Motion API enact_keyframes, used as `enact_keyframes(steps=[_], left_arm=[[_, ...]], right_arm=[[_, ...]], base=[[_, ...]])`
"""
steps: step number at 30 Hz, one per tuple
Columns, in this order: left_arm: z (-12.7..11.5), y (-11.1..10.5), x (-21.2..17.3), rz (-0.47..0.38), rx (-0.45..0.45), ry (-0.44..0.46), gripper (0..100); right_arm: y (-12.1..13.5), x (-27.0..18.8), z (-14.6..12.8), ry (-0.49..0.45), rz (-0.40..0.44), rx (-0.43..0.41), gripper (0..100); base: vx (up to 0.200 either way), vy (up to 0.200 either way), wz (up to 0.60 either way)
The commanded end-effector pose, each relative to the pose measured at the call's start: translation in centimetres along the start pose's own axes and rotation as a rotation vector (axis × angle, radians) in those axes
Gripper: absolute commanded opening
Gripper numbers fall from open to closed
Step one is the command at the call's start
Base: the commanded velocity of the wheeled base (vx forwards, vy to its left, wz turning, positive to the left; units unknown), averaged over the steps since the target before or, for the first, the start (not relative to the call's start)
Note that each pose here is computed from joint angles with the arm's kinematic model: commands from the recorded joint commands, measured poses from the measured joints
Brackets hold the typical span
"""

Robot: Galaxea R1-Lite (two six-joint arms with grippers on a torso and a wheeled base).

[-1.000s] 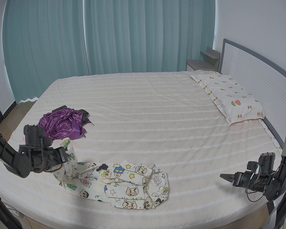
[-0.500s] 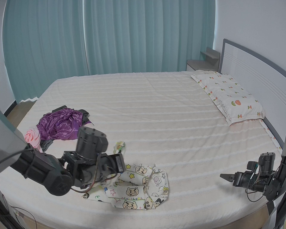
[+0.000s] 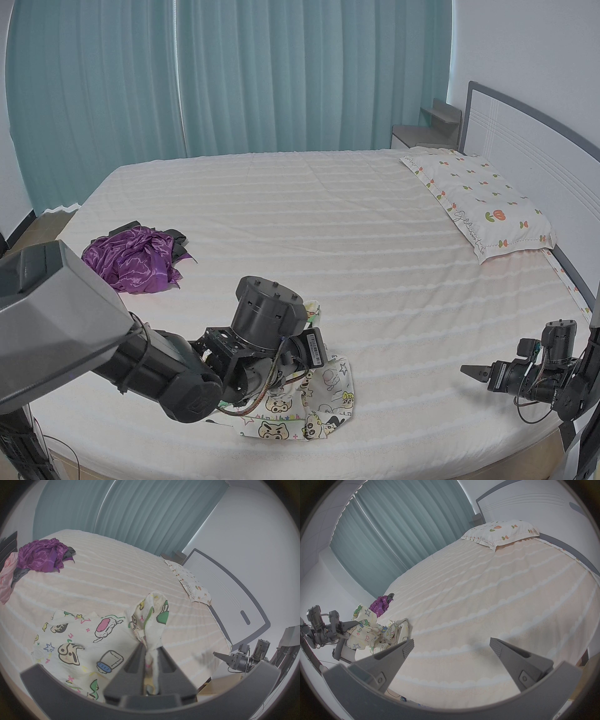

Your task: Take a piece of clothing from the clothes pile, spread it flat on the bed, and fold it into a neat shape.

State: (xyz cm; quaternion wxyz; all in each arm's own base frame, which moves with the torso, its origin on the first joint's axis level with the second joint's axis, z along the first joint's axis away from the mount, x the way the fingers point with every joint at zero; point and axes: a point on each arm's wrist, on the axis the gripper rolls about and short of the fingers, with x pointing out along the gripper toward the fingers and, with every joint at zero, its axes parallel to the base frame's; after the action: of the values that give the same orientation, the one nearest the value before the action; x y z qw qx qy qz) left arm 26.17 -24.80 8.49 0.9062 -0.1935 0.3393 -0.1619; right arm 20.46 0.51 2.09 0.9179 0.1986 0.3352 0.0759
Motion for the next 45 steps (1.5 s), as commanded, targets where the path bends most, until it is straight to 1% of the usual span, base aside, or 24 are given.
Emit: enact_keyframes(steps=[1,7,11,13,14,15,18,20,22,24,27,28,29,30,31,32,33,34,36,37,39,41,43,45], left_arm=[[-0.7,-0.3,0.6,-0.001,0.006,0.019,100],[-0.7,-0.1,0.0,0.000,0.002,0.020,100],[-0.4,0.3,-2.2,-0.010,-0.003,0.009,100],[-0.1,0.8,-4.2,-0.018,-0.014,-0.005,100],[-0.1,0.8,-4.2,-0.018,-0.014,-0.005,100],[0.2,1.3,-6.1,-0.028,-0.057,-0.021,100],[-0.1,2.4,-8.3,-0.034,-0.123,-0.016,100],[-0.5,3.4,-9.5,-0.048,-0.148,0.014,100],[-1.3,4.6,-10.6,-0.056,-0.164,0.065,100],[-1.8,5.4,-11.3,-0.059,-0.168,0.086,100],[-1.4,6.9,-12.6,-0.093,-0.208,0.036,100],[-1.4,7.6,-12.8,-0.131,-0.220,0.026,100],[-1.4,7.6,-12.8,-0.136,-0.221,0.027,100],[-1.6,8.3,-13.1,-0.177,-0.221,0.015,100],[-1.4,8.5,-13.2,-0.193,-0.230,-0.001,100],[-1.1,8.7,-13.2,-0.198,-0.237,-0.017,100],[-0.7,9.2,-13.0,-0.182,-0.252,-0.034,100],[-0.6,9.3,-13.0,-0.179,-0.258,-0.040,100],[-0.7,9.7,-13.0,-0.185,-0.265,-0.025,100],[-0.6,10.0,-13.0,-0.192,-0.271,-0.011,100],[-0.4,10.3,-13.0,-0.198,-0.278,-0.006,100],[0.3,11.4,-13.0,-0.198,-0.309,-0.008,100],[0.5,11.9,-13.0,-0.198,-0.320,-0.008,100],[0.6,12.0,-13.0,-0.201,-0.323,-0.007,100]], right_arm=[[-0.1,-0.2,-0.4,0.018,-0.006,0.006,100],[-0.1,-0.2,-0.4,0.020,-0.007,0.006,100],[-0.1,-0.2,-0.4,0.019,-0.008,0.006,100],[0.0,-0.2,-0.4,0.019,-0.007,0.005,100],[0.0,-0.2,-0.4,0.019,-0.007,0.005,100],[0.0,-0.3,-0.3,0.013,-0.005,0.003,100],[0.1,-0.4,-0.3,0.007,-0.003,0.000,100],[0.2,-0.5,-0.2,0.001,0.000,-0.003,100],[0.6,-0.5,-0.2,0.001,0.013,-0.015,100],[0.9,-0.5,-0.2,-0.003,0.016,-0.025,100],[2.2,-0.4,-0.5,0.000,0.052,-0.068,100],[3.0,-0.3,-0.8,0.009,0.073,-0.094,100],[3.1,-0.3,-0.8,0.007,0.075,-0.098,100],[4.4,-0.1,-1.4,0.018,0.105,-0.126,100],[5.2,-0.1,-1.7,0.017,0.119,-0.135,100],[5.9,0.0,-1.9,0.011,0.135,-0.141,100],[7.2,0.1,-2.1,-0.019,0.168,-0.148,100],[7.7,0.3,-2.0,-0.040,0.183,-0.152,100],[8.8,0.9,-2.0,-0.063,0.206,-0.160,100],[9.4,1.2,-2.3,-0.059,0.212,-0.173,100],[9.7,1.5,-2.5,-0.055,0.219,-0.179,100],[10.2,2.3,-3.4,-0.017,0.233,-0.182,100],[10.6,2.9,-3.7,-0.010,0.247,-0.168,100],[11.0,3.2,-3.4,-0.038,0.269,-0.155,100]], base=[[0.000,0.000,0.00],[0.000,0.000,0.00],[0.000,0.000,0.00],[0.000,0.000,0.00],[0.000,0.000,0.00],[0.000,0.000,0.00],[0.000,0.000,0.00],[-0.200,0.000,0.00],[-0.200,0.000,0.00],[-0.200,0.000,0.00],[0.000,0.000,0.00],[0.000,0.000,0.00],[0.000,0.000,0.00],[0.000,0.000,0.00],[0.000,0.000,0.00],[0.000,0.000,0.00],[0.000,0.000,0.00],[0.000,0.000,0.00],[0.000,0.000,0.00],[0.000,0.200,0.00],[0.000,0.200,0.00],[0.000,0.200,0.00],[0.000,0.200,0.00],[0.000,0.200,0.00]])
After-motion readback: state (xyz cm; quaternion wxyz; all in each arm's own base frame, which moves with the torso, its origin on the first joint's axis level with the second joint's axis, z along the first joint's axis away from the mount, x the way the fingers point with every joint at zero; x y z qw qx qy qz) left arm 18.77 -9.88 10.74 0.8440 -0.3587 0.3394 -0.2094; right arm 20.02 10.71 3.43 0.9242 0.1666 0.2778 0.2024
